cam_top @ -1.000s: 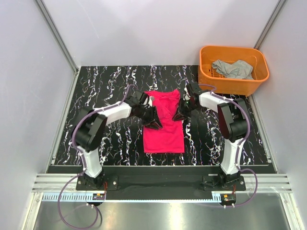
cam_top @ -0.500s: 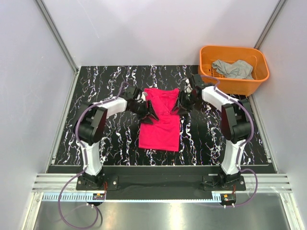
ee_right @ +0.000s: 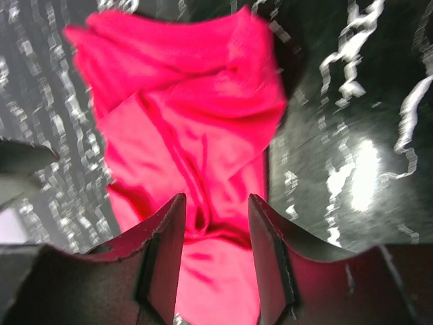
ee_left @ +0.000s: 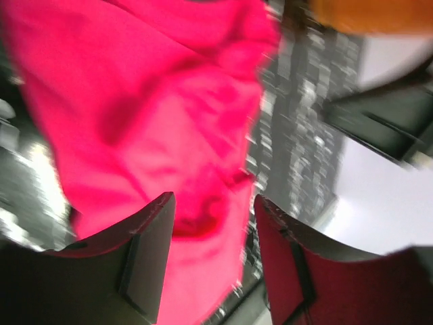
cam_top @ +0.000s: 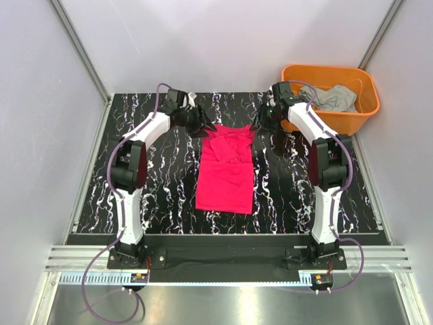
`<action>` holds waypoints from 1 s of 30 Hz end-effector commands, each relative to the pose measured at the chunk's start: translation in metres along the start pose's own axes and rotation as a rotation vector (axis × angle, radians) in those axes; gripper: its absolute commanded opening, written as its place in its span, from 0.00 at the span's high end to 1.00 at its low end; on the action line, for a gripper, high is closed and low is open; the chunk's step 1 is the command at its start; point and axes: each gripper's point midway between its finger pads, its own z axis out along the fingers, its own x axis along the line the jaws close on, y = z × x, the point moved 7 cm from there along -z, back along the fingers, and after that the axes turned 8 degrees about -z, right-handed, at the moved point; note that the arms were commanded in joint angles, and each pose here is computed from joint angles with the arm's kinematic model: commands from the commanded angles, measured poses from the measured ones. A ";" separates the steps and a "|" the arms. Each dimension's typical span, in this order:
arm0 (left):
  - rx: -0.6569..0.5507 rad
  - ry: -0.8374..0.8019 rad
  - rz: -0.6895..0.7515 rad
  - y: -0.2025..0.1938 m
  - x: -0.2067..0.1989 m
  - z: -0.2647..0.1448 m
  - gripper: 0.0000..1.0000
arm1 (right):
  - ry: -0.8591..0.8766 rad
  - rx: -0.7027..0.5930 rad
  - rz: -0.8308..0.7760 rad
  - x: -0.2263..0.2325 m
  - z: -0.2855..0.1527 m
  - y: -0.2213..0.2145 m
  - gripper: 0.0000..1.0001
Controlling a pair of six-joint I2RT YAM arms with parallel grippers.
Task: Fold and stack the t-shirts
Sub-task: Fold the tshirt
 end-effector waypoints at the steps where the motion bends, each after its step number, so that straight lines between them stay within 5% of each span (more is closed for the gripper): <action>1: 0.003 0.121 -0.013 0.006 0.026 0.021 0.46 | -0.083 -0.043 -0.060 -0.004 -0.001 0.016 0.51; 9: 0.004 0.182 -0.023 0.013 0.051 0.044 0.40 | -0.072 -0.008 -0.065 -0.007 0.014 0.019 0.50; 22: 0.005 0.175 -0.069 0.022 0.055 0.060 0.55 | -0.053 0.010 -0.055 -0.007 0.024 0.021 0.50; 30: -0.053 0.159 -0.039 0.027 0.032 0.041 0.88 | -0.054 0.022 -0.045 -0.009 0.033 0.022 0.50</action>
